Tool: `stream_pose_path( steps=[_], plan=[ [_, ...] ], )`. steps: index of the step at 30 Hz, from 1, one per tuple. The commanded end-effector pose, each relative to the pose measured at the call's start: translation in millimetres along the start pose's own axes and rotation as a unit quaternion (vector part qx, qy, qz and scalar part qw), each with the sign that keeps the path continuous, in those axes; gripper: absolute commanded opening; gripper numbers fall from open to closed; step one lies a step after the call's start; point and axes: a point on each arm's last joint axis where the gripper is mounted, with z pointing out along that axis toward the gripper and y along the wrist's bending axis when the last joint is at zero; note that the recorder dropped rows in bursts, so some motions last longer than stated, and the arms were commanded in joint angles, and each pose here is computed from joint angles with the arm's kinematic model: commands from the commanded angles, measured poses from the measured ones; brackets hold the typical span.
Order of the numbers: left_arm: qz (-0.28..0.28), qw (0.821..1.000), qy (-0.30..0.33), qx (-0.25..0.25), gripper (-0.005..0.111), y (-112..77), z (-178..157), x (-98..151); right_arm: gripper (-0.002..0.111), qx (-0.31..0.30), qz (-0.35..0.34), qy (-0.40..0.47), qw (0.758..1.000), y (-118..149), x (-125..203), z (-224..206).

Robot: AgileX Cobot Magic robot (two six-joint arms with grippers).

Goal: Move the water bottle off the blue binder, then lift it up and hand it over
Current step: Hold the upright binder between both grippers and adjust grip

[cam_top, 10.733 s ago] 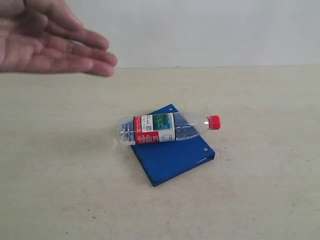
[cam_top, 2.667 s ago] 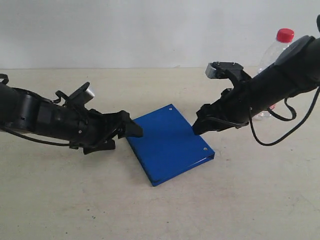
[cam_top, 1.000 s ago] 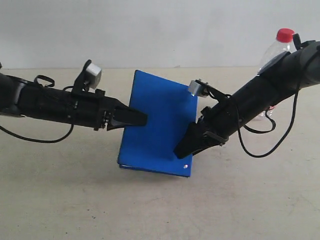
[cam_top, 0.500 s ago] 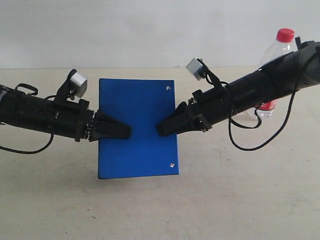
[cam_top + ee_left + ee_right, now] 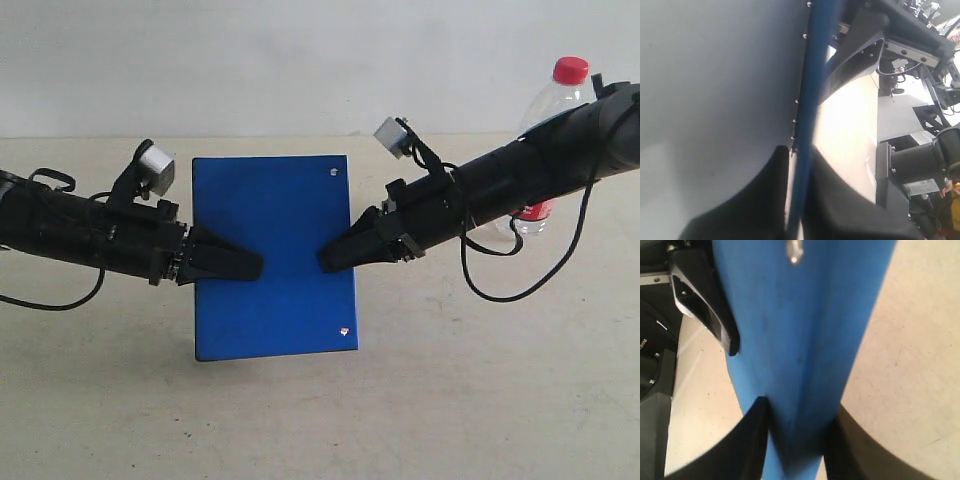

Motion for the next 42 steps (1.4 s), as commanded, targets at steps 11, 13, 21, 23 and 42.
stream_pose_path(
  steps=[11,13,21,23,42],
  plan=[
    [-0.009,0.999,-0.004,-0.050,0.063,5.8,1.9,-1.7,0.000,-0.018,-0.026,-0.003,0.999,5.9,-3.3,-1.5],
    [-0.019,0.998,-0.007,-0.060,0.072,7.6,1.7,-2.0,0.000,-0.018,-0.026,-0.003,0.999,5.9,-3.3,-1.5],
    [-0.018,0.997,-0.004,-0.071,0.024,9.3,2.0,-1.5,0.000,-0.018,-0.026,-0.003,0.999,5.9,-3.4,-1.5],
    [-0.016,0.997,-0.004,-0.071,0.005,9.3,2.0,-1.5,0.001,-0.018,-0.023,-0.003,1.000,5.9,-3.4,-1.5],
    [0.048,0.999,0.002,0.006,0.004,-5.6,5.5,-0.9,0.061,0.118,-0.011,-0.021,0.993,-18.7,-7.0,-4.1]
  ],
)
